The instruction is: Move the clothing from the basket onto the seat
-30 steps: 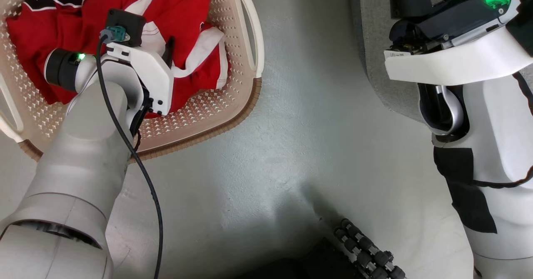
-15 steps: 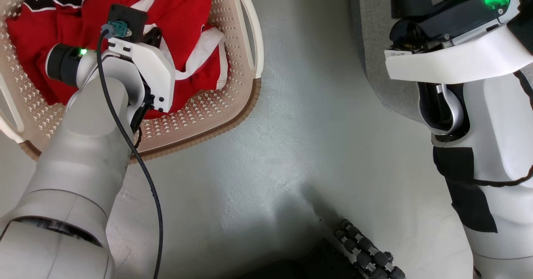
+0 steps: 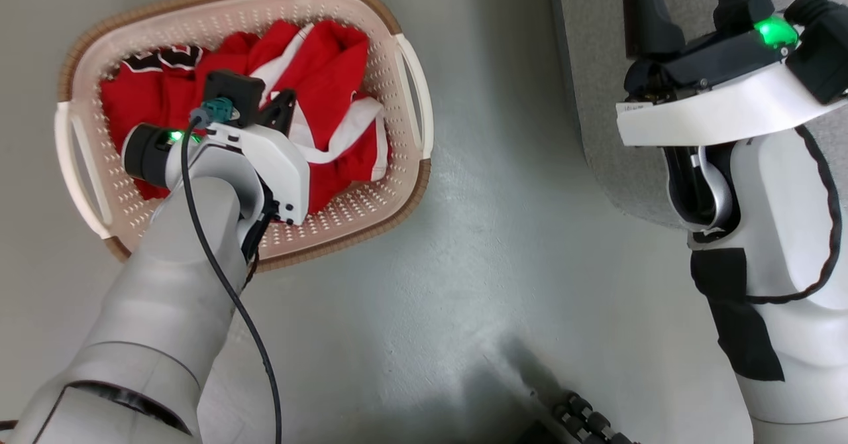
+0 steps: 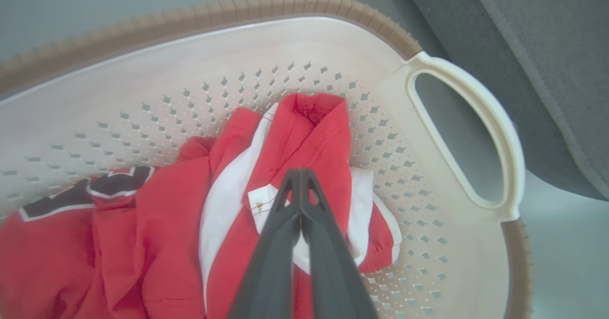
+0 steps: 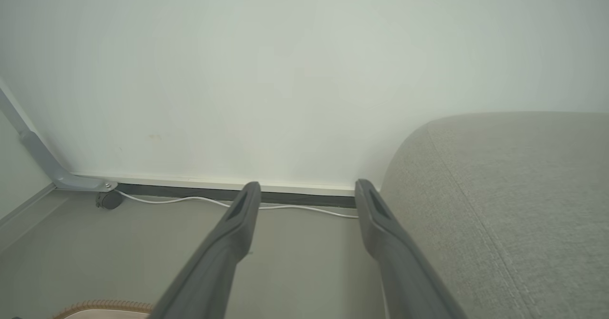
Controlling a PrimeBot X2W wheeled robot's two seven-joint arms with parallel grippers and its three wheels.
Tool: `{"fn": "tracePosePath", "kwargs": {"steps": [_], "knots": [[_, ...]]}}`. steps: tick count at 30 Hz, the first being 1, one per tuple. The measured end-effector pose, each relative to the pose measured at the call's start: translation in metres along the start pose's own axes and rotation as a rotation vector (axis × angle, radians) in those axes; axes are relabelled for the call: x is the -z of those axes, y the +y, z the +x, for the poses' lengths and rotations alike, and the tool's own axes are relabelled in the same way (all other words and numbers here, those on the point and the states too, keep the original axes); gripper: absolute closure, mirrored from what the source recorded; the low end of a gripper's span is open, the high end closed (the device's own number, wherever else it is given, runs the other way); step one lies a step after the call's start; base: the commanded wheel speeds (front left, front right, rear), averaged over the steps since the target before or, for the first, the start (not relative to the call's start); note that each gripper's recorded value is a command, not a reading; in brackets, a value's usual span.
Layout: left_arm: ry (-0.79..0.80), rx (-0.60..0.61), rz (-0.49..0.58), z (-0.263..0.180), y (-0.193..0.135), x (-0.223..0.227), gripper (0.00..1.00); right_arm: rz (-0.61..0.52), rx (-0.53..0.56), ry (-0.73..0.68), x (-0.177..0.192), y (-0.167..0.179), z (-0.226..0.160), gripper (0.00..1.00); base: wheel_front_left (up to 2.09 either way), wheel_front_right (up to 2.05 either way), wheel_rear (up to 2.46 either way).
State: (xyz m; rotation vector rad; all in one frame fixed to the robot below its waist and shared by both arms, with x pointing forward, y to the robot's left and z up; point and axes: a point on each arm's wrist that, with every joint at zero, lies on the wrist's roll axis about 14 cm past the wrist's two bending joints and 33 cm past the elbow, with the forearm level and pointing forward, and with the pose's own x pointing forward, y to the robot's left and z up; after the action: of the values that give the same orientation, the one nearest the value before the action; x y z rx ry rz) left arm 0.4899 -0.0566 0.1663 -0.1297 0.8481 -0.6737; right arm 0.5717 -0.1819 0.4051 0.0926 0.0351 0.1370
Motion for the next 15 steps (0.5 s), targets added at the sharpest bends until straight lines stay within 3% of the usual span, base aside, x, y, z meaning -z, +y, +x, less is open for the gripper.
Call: {"fn": "tracePosePath", "kwargs": {"steps": [8, 14, 15], "knots": [[-0.156, -0.002, -0.02, -0.032, -0.013, -0.049, 1.0, 0.008, 0.028, 0.002, -0.015, -0.001, -0.019, 0.0, 0.0, 0.0, 0.0], [-0.357, -0.023, -0.034, -0.074, -0.014, -0.104, 1.0, 0.005, 0.031, 0.0, -0.028, 0.003, -0.035, 0.0, 0.0, 0.0, 0.0], [-0.38, -0.029, -0.033, -0.082, -0.014, -0.108, 0.85, 0.007, 0.032, -0.004, -0.031, 0.004, -0.037, 0.0, 0.0, 0.0, 0.0]]}}
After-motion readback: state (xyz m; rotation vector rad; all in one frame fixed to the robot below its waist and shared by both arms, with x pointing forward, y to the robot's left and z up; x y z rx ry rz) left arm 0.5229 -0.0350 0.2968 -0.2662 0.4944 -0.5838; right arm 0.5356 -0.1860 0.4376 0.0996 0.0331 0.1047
